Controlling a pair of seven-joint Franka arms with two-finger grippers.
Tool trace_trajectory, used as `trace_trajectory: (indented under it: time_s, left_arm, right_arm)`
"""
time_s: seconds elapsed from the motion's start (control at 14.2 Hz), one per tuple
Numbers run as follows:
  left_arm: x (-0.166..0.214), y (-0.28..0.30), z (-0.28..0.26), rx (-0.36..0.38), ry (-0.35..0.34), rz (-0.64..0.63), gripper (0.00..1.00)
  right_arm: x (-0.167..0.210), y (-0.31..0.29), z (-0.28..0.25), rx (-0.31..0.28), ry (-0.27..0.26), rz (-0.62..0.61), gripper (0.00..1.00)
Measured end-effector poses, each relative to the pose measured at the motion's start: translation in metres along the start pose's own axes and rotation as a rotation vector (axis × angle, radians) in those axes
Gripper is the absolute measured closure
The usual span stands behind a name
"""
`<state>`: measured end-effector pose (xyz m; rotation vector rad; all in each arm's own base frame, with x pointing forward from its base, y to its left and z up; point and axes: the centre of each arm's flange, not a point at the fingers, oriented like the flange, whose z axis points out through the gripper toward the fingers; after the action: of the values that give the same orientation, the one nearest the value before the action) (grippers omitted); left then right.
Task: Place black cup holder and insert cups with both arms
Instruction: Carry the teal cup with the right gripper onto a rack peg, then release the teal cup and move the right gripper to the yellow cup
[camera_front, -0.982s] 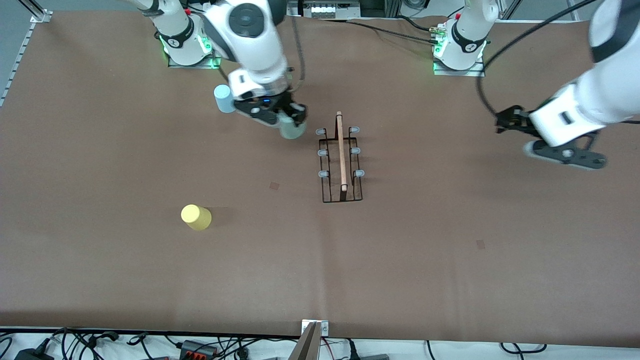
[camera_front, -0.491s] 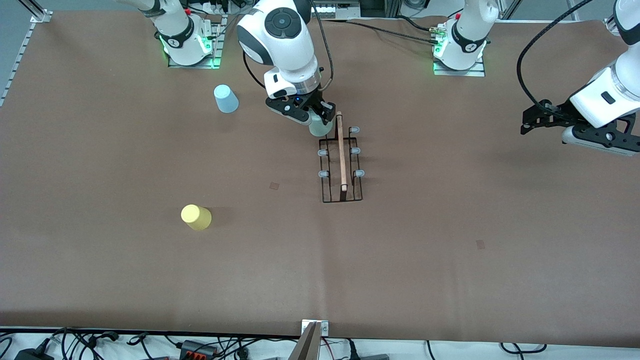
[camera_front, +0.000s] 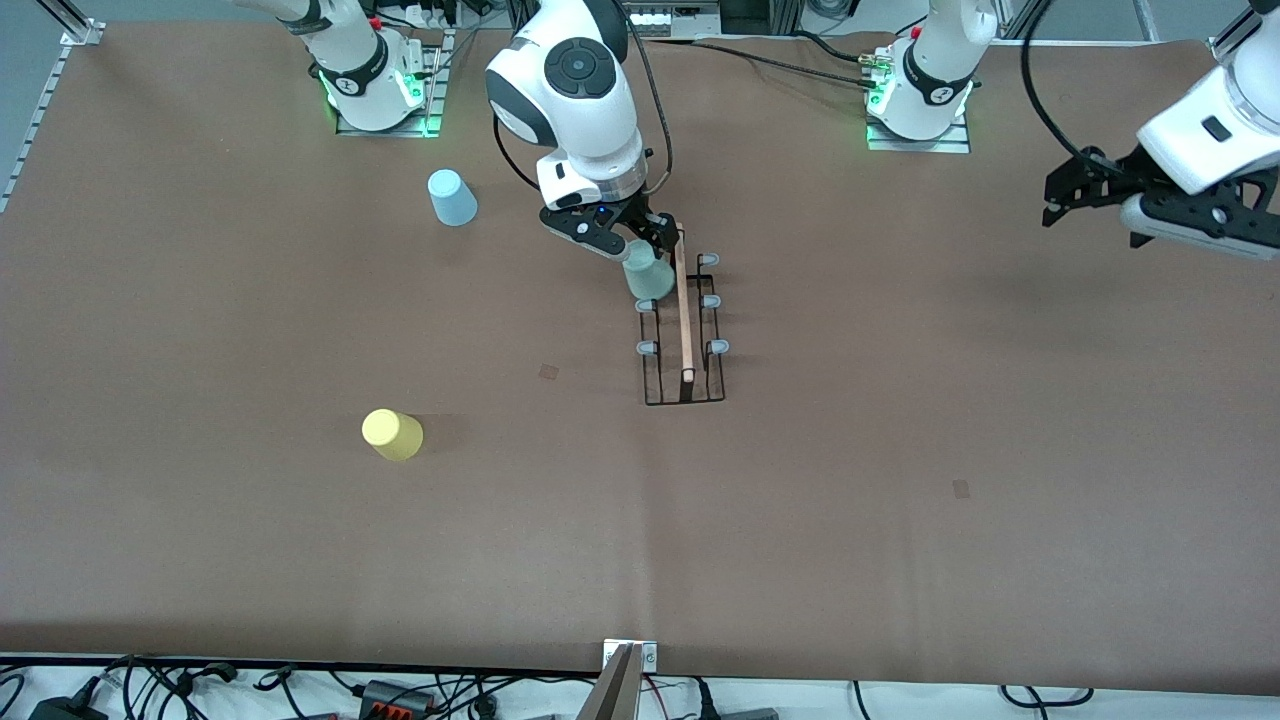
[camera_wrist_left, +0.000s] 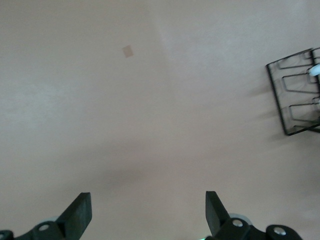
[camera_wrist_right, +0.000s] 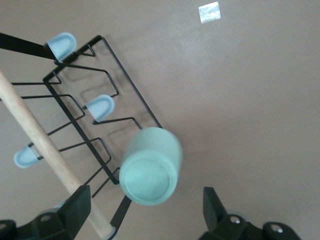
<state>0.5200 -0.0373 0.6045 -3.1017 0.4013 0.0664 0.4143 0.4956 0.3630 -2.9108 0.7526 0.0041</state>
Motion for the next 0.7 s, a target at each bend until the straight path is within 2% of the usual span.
trace_trajectory:
  time_s: [0.07, 0.21, 0.35, 0.42, 0.56, 0.7]
  left_arm:
    - [0.0, -0.001, 0.002, 0.011, -0.008, 0.001, 0.0]
    - [0.002, -0.006, 0.009, 0.009, -0.03, -0.006, 0.0]
    - [0.004, -0.009, 0.01, 0.008, -0.031, -0.014, 0.0]
    - [0.005, -0.009, 0.008, 0.009, -0.027, -0.025, 0.0]
    - [0.007, -0.01, 0.006, 0.01, -0.021, -0.088, 0.0]
    - [0.009, -0.009, 0.004, 0.011, -0.017, -0.136, 0.0]
  right_arm:
    - [0.008, -0.001, -0.007, 0.0, 0.008, 0.004, 0.0]
    - [0.047, 0.011, -0.024, -0.044, 0.025, -0.053, 0.0]
    - [0.121, 0.049, -0.038, -0.131, 0.01, -0.148, 0.0]
    - [0.163, 0.074, -0.041, -0.156, -0.003, -0.186, 0.0]
    - [0.243, 0.128, -0.043, -0.17, -0.023, -0.263, 0.0]
    - [0.305, 0.176, -0.039, -0.153, -0.019, -0.325, 0.0]
